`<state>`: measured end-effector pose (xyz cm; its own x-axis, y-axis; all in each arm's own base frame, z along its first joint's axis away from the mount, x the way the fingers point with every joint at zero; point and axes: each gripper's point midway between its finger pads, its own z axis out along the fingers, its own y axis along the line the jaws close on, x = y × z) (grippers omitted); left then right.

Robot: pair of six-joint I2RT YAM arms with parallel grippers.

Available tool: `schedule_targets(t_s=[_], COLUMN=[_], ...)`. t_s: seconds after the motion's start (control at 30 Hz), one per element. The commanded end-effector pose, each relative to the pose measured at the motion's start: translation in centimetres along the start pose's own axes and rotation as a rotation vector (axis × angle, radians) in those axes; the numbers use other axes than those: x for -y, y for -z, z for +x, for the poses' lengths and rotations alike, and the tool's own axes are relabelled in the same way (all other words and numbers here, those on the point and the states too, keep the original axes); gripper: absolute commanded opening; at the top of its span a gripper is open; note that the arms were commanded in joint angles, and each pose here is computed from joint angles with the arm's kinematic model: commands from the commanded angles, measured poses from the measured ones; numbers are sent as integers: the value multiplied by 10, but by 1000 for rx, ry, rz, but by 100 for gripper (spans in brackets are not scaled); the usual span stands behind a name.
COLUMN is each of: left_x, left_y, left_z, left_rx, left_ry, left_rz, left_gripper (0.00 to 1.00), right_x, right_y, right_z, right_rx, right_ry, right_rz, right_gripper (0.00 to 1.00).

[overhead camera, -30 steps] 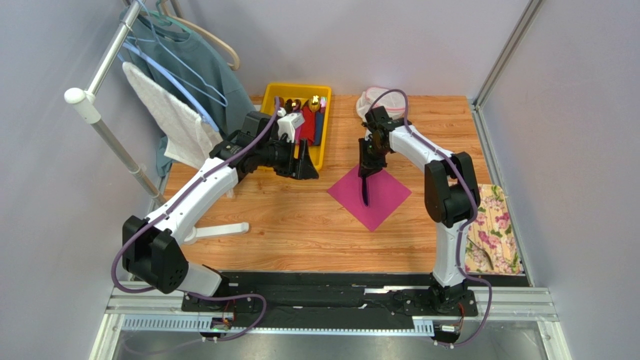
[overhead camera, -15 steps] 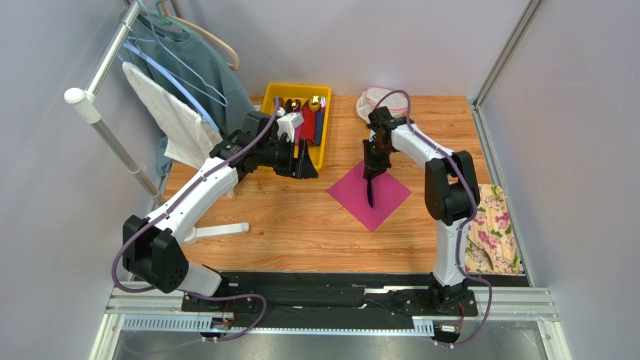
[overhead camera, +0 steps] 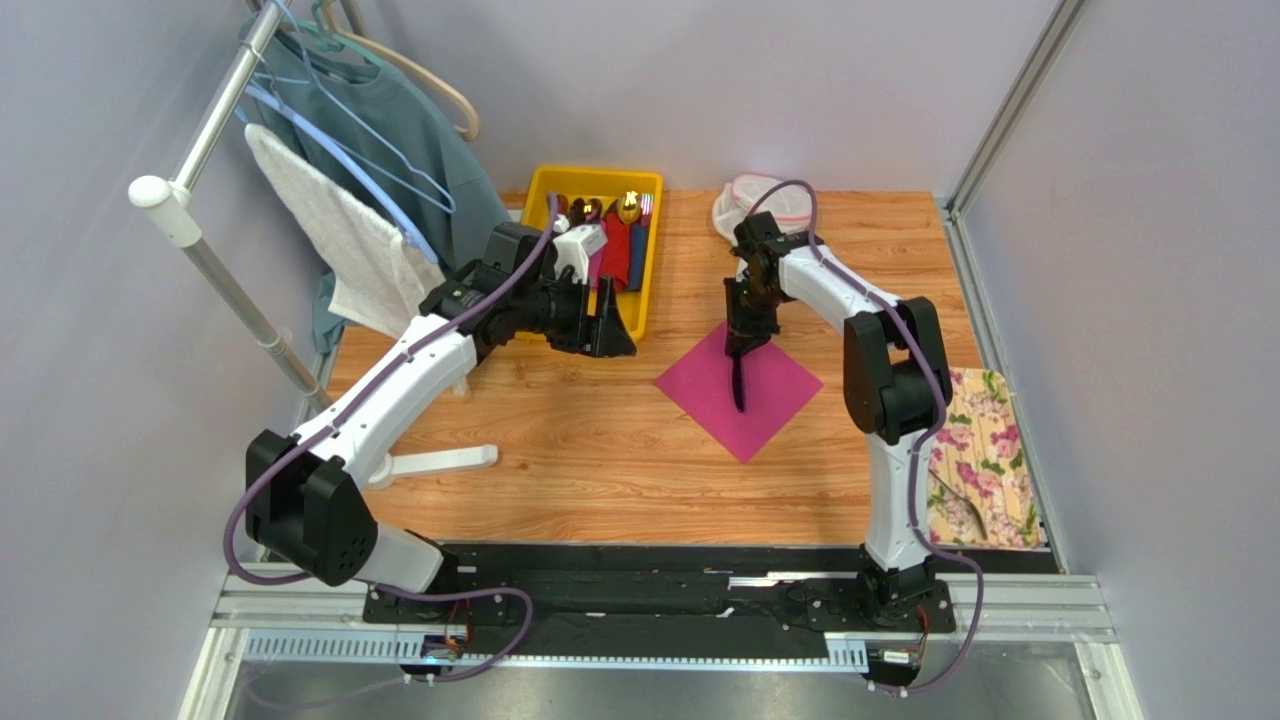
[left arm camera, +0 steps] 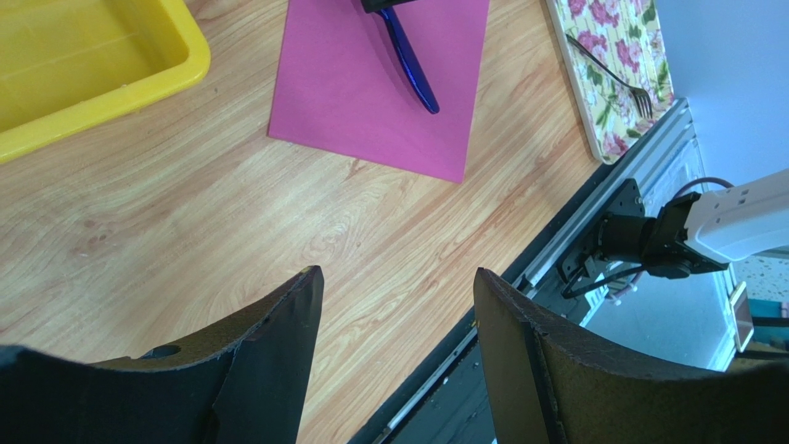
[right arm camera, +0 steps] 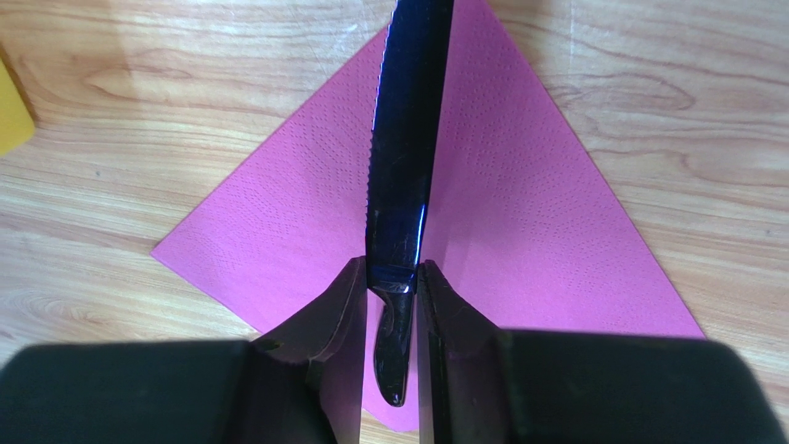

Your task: Place the utensils on the paper napkin and roll it up

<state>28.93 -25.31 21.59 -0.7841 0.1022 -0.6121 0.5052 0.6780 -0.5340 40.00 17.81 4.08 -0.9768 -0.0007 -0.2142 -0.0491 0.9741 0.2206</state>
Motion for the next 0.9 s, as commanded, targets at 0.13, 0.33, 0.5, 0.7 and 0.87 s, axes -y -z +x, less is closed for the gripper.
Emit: schedule_targets(t_s=[0.13, 0.33, 0.5, 0.7, 0.87], left_x=[-2, -3, -4, -4, -4], left_y=[-1, -1, -3, -4, -4], left_z=[-6, -7, -7, -6, -8], left_rx=[14, 16, 13, 10, 11], left_ry=[12, 21, 31, 34, 32], left_rz=[-3, -3, -2, 0, 1], left_gripper=[70, 71, 71, 71, 71], right_x=[-4, -1, -3, -5, -3], right_y=[2, -2, -2, -2, -5], right_z=[-17, -15, -18, -18, -17], right_rx=[37, 30, 30, 30, 23], right_ry=[-29, -40, -36, -39, -44], right_rz=[1, 15, 7, 5, 12], right_gripper=[0, 0, 0, 0, 0])
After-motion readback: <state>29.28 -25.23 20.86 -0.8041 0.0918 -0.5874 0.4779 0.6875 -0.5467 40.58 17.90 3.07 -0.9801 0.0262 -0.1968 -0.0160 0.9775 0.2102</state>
